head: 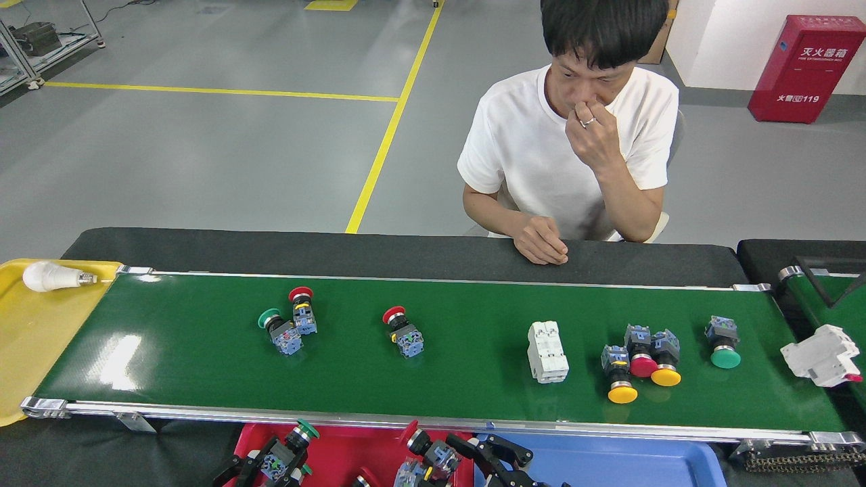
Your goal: Pick switch part from conveyor to tray
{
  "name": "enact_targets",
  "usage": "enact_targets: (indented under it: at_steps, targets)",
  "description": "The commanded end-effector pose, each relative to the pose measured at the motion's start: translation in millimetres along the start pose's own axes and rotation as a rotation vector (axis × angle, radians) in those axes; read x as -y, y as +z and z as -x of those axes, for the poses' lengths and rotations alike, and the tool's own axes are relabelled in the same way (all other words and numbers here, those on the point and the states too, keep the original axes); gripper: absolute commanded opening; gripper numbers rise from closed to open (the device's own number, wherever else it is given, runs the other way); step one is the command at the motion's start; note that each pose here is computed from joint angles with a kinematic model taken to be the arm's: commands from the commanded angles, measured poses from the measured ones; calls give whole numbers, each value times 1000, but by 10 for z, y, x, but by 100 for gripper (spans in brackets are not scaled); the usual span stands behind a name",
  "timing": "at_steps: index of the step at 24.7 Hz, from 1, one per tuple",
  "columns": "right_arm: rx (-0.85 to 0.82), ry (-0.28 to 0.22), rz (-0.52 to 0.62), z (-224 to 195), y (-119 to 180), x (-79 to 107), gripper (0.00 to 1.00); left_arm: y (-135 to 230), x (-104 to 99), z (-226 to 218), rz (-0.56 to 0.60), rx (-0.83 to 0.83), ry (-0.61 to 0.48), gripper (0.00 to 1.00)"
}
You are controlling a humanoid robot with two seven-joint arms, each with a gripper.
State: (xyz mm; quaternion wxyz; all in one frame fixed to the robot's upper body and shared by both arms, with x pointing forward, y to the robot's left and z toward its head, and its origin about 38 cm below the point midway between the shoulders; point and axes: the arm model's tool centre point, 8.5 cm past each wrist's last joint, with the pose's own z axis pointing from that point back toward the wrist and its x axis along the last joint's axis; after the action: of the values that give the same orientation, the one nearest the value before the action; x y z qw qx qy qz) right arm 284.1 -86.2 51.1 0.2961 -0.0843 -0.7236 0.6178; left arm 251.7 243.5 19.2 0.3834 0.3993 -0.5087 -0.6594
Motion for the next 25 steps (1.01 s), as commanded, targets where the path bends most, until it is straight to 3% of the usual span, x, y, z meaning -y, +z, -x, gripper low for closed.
enact_targets:
  at_steps: [1,2,6,8,11,16,21,25]
  targets:
    - [-2,4,33,8,-43,94,99,-4,-62,41,-28,-11,-4,81]
    - [-9,4,38,23,-38,106,99,-1,-58,47,-27,-13,-1,100]
    - [-140,3,106,223,-11,286,99,70,-69,279,-43,-110,51,100]
    - [-303,12,179,481,125,513,99,107,-106,476,-66,-193,93,100]
    - [-465,41,258,769,351,757,99,131,-135,761,-57,-311,155,100]
    - [-724,122,352,1077,846,926,99,90,-60,1007,-35,-378,180,100]
    - [-918,215,406,892,1312,730,99,-454,-140,1200,-34,-430,140,100]
    - [-962,200,335,608,1626,316,99,-833,-211,1369,-31,-438,138,100]
